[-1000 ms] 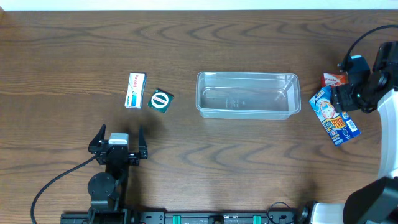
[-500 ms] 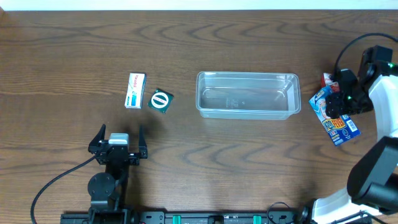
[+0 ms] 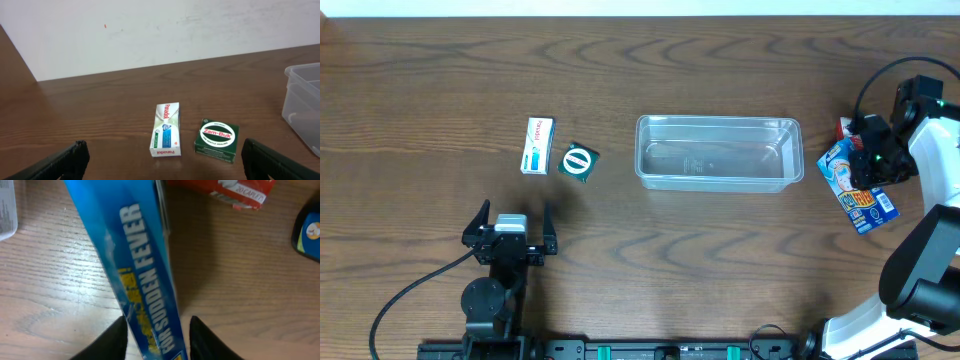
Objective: Pack container
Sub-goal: 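Reach right gripper to the blue Kool Fever box and grasp it, then lift the blue box and carry it over the clear container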
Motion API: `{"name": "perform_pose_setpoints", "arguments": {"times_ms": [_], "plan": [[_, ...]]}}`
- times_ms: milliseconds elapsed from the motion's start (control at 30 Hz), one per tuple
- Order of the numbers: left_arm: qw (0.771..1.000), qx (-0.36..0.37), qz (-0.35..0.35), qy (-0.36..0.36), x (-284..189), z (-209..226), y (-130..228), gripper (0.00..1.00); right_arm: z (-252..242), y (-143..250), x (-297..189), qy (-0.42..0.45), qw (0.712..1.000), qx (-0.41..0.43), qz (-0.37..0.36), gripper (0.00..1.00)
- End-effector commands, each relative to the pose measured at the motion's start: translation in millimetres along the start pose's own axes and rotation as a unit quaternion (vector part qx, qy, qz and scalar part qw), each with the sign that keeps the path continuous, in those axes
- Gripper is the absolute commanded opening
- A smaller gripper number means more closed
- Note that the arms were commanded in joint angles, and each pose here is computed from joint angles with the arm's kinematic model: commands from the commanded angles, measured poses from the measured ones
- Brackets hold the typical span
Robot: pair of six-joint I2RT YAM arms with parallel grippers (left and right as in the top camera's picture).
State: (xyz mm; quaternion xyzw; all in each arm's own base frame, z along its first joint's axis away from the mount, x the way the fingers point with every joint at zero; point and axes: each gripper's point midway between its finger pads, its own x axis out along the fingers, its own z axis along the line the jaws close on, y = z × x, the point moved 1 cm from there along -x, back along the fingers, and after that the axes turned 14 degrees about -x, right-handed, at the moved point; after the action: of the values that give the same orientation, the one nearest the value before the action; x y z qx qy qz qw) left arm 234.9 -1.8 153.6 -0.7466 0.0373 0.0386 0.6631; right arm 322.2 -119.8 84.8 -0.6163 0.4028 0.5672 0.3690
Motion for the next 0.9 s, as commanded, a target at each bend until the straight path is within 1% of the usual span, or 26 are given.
{"name": "perform_pose_setpoints", "arguments": {"times_ms": [0,200,300,400,700,867], "plan": [[1.000,0.007,0.022,-0.017,1,7,15,0.98,-7,0,-1,0.009,1.000,0.013,0.000,0.32],[1.000,0.007,0.022,-0.017,1,7,15,0.98,-7,0,-1,0.009,1.000,0.016,-0.001,0.28],[1.000,0.007,0.022,-0.017,1,7,15,0.98,-7,0,-1,0.009,1.000,0.022,-0.001,0.24],[1.000,0.007,0.022,-0.017,1,7,15,0.98,-7,0,-1,0.009,1.000,0.022,-0.001,0.23],[1.000,0.007,0.022,-0.017,1,7,15,0.98,-7,-2,-2,0.010,1.000,0.023,-0.003,0.10],[1.000,0.007,0.022,-0.017,1,7,15,0.98,-14,-8,-12,0.020,0.998,0.055,-0.015,0.05]]}}
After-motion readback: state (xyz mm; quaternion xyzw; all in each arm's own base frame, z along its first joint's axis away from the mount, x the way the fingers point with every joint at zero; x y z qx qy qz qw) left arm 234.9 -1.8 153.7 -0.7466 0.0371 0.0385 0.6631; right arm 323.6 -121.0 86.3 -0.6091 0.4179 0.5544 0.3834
